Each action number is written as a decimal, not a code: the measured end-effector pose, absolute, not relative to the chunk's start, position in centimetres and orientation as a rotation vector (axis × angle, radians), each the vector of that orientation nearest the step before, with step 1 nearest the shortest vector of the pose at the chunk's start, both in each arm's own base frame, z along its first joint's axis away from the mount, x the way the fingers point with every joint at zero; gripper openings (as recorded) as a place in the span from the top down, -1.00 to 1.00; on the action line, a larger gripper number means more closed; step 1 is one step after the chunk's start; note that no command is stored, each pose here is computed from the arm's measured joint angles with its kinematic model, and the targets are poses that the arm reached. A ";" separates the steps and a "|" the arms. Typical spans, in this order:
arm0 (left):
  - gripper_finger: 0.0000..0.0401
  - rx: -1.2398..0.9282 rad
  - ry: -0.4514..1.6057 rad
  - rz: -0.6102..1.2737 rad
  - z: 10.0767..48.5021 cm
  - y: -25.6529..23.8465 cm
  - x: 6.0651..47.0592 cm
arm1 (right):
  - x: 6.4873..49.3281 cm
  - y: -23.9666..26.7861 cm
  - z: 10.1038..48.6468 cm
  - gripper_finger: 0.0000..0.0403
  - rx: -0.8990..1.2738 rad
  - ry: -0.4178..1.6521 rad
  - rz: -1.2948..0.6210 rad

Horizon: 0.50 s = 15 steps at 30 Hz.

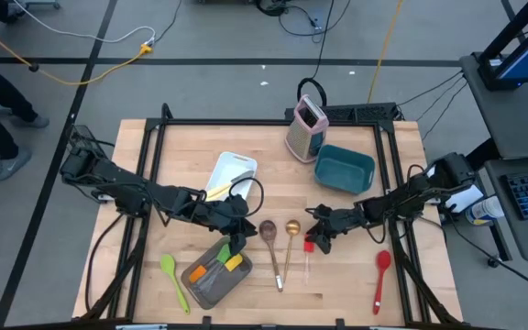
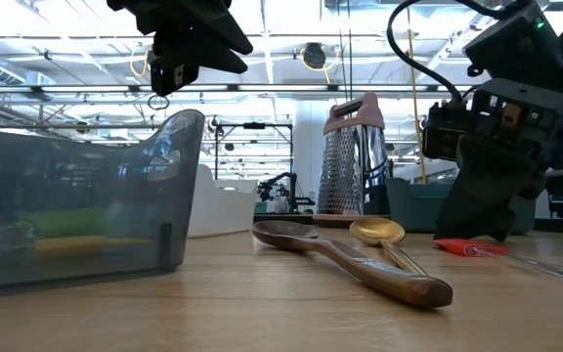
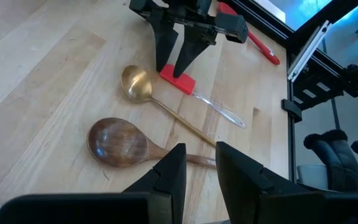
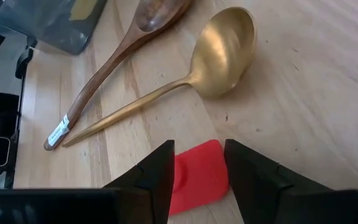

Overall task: Pick & Place Kitchen Items
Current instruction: Put the red spatula into the black bin

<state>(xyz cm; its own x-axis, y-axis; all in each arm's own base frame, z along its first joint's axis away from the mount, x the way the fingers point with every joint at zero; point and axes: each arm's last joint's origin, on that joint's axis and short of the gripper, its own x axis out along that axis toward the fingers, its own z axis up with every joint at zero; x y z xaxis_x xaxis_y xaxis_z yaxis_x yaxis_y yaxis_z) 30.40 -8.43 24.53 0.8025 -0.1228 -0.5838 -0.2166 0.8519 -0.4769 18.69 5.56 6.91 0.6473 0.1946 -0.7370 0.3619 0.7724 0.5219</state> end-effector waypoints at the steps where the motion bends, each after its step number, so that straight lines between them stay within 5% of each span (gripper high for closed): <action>1: 0.55 -0.559 0.646 0.053 24.5 -8.4 30.4 | 18.7 5.6 6.9 0.33 0.703 0.884 -0.106; 15: 0.55 -0.561 0.646 0.054 24.5 -8.4 30.4 | 18.4 5.8 6.8 0.33 0.702 0.958 -0.012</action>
